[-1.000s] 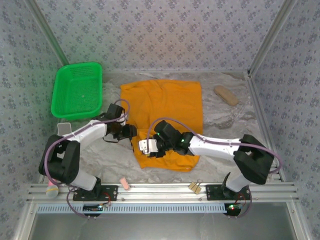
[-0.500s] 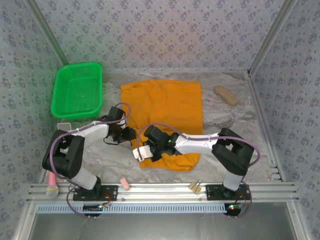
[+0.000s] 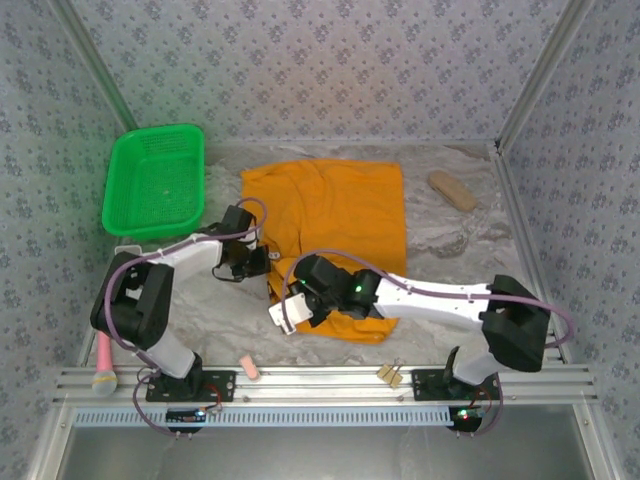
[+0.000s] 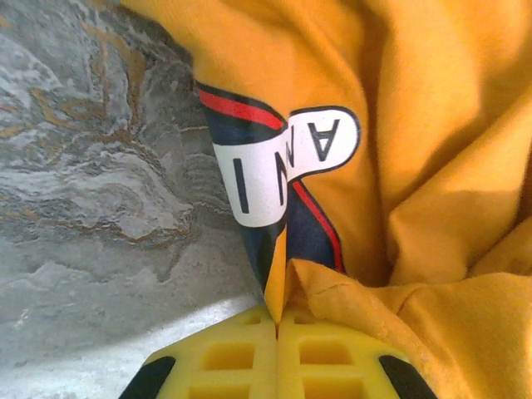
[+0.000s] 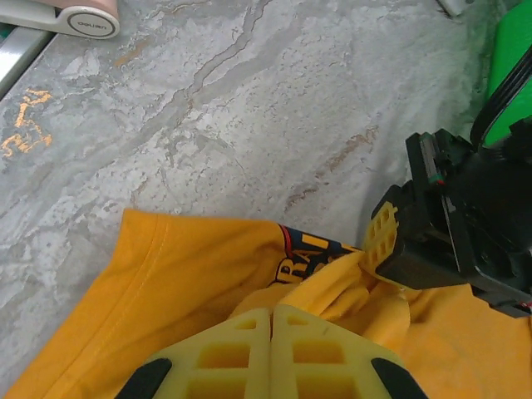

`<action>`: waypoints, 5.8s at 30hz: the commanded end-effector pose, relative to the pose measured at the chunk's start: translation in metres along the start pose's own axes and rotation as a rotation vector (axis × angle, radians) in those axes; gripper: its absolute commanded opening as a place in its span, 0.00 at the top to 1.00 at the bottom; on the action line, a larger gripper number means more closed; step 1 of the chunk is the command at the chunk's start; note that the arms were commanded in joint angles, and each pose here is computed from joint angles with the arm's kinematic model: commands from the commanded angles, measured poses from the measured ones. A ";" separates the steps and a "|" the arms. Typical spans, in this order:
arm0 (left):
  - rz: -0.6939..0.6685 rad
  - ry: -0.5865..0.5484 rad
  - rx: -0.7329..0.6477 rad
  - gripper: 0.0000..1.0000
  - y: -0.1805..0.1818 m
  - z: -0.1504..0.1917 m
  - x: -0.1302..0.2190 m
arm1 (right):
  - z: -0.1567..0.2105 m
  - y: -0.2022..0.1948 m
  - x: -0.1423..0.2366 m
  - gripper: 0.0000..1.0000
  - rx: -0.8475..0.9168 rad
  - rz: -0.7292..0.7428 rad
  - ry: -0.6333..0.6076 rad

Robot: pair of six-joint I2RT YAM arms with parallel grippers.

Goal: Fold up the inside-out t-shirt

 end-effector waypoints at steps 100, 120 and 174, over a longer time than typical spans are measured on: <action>-0.050 -0.061 -0.023 0.54 0.016 0.051 0.029 | 0.075 0.017 -0.070 0.78 -0.734 0.143 0.001; -0.007 -0.070 0.028 0.67 0.009 0.046 0.021 | 0.040 0.004 -0.090 0.89 -0.835 0.033 -0.131; 0.219 -0.263 -1.206 0.43 -0.180 0.083 0.031 | 0.271 0.010 0.157 0.00 -2.282 0.860 0.055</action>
Point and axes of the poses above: each hand's point on the last joint's axis, 136 mm out from that joint toward the fingers, its own x axis back along the fingers, its own y axis along the line the jaws close on, z = x × y, the point moved 4 cm from there along x, back along the fingers, and after that the axes turned 3 degrees about -x, right-handed, at the moved point
